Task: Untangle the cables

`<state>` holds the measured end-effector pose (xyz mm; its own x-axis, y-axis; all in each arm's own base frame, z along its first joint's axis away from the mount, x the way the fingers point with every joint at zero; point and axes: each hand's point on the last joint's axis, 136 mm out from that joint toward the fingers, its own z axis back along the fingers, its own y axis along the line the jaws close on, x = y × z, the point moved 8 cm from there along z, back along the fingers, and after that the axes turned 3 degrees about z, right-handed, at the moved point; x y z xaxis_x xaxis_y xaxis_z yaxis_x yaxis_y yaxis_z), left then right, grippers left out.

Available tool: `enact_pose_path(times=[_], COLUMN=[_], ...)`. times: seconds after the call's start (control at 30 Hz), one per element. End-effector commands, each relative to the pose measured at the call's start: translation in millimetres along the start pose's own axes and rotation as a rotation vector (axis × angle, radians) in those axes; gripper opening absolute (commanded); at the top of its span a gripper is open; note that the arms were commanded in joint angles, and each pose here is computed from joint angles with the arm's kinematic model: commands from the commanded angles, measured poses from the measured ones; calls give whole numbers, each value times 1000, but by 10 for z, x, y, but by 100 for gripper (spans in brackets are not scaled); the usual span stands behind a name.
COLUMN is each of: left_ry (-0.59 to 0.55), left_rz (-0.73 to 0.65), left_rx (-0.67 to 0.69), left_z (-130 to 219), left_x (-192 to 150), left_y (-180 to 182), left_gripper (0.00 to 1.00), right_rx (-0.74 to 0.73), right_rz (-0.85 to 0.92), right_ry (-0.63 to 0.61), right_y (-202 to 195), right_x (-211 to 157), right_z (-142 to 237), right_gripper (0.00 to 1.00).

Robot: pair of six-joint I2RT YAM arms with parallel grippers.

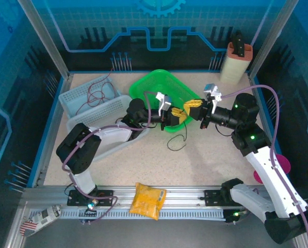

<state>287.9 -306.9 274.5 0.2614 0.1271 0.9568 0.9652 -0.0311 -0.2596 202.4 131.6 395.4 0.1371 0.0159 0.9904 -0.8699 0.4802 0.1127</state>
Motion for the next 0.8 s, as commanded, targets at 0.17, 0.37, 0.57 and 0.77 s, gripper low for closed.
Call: enact_pose_path(times=[0.17,0.37,0.57,0.77], left_ry=[-29,-27,31,43], left_rz=[-82,-99,-9,-62], left_rx=[-46,-5,318,621], left_z=[-20,-4,111,407], left_x=[196,302,608,1073], left_y=[-128,-160,-133,-341], left_gripper=[0,0,0,0], right_rx=[-43,-229,-309,-457], right_rz=[25,-77,-225,-320], right_ry=[-22,29,74,171], right_y=[13,-167,-292,-359], right_x=[133,41,-136,-427], right_z=[91,158,384,596], right_gripper=[65,100,100,100])
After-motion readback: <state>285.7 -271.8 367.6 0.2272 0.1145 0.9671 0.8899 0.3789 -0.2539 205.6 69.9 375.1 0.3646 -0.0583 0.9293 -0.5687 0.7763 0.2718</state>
